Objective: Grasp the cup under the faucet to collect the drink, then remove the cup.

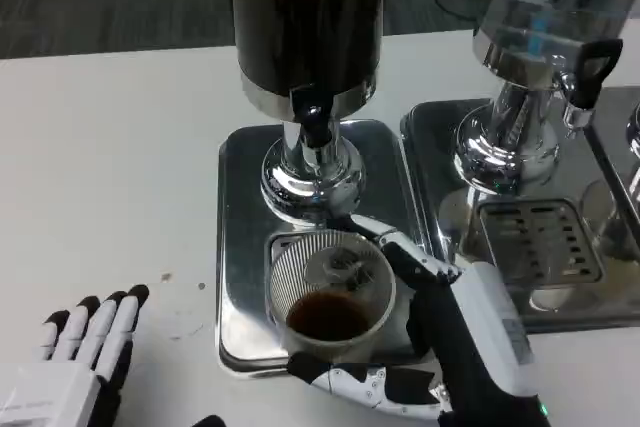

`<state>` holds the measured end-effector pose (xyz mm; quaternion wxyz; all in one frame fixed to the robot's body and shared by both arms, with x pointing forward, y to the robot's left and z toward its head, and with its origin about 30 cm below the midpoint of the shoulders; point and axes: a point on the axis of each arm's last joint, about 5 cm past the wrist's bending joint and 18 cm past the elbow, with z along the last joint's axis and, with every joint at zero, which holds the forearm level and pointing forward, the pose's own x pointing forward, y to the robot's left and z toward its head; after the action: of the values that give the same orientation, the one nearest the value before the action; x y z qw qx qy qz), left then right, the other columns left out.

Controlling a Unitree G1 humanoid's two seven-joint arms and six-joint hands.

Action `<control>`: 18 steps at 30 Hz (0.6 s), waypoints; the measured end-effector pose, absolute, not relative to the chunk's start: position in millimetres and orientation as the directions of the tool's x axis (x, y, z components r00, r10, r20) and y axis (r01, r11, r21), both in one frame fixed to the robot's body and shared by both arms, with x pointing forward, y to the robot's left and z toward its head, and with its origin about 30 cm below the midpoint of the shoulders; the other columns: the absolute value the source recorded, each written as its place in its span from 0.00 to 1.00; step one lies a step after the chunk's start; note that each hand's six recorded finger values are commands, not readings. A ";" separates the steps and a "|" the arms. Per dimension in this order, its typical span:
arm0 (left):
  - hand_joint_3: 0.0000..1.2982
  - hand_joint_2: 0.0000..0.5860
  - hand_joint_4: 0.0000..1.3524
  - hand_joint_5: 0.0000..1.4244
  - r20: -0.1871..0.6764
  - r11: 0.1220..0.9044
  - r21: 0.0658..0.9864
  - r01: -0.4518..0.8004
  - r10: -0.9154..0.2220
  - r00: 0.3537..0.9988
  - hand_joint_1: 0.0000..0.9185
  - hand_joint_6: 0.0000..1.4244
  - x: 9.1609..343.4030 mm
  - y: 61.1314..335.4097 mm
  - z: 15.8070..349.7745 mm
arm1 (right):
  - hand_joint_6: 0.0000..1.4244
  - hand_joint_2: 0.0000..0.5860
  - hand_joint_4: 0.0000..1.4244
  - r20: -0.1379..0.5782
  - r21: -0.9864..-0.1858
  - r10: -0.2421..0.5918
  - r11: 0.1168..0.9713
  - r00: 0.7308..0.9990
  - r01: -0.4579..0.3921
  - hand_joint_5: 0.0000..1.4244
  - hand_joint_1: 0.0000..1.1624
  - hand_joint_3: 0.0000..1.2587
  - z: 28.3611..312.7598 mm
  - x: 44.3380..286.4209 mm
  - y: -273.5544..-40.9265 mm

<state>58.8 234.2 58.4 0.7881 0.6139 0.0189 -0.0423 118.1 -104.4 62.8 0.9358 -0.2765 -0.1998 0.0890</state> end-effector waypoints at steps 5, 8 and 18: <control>0.00 0.17 0.00 0.00 -0.082 0.246 0.965 0.090 -0.040 0.996 0.00 0.00 58.2 233.9 58.1 | 0.95 0.30 0.44 0.329 -0.556 0.279 0.830 0.902 -0.054 0.64 0.79 0.24 63.3 119.3 -104.4; 0.00 0.17 0.00 0.00 -0.079 0.251 0.964 0.085 -0.034 0.996 0.00 0.00 57.5 233.3 57.7 | 0.95 0.31 0.44 0.329 -0.556 0.279 0.830 0.902 -0.053 0.64 0.79 0.24 63.3 119.3 -104.5; 0.00 0.19 0.00 0.00 -0.068 0.258 0.963 0.072 -0.025 0.997 0.00 0.00 55.6 233.6 57.5 | 0.95 0.31 0.44 0.330 -0.558 0.276 0.829 0.903 -0.050 0.64 0.79 0.24 63.4 119.7 -105.4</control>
<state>55.6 233.6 57.5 0.7929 0.6083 0.0194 -0.0306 119.7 -105.4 63.4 0.9345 -0.2794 -0.2025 0.0872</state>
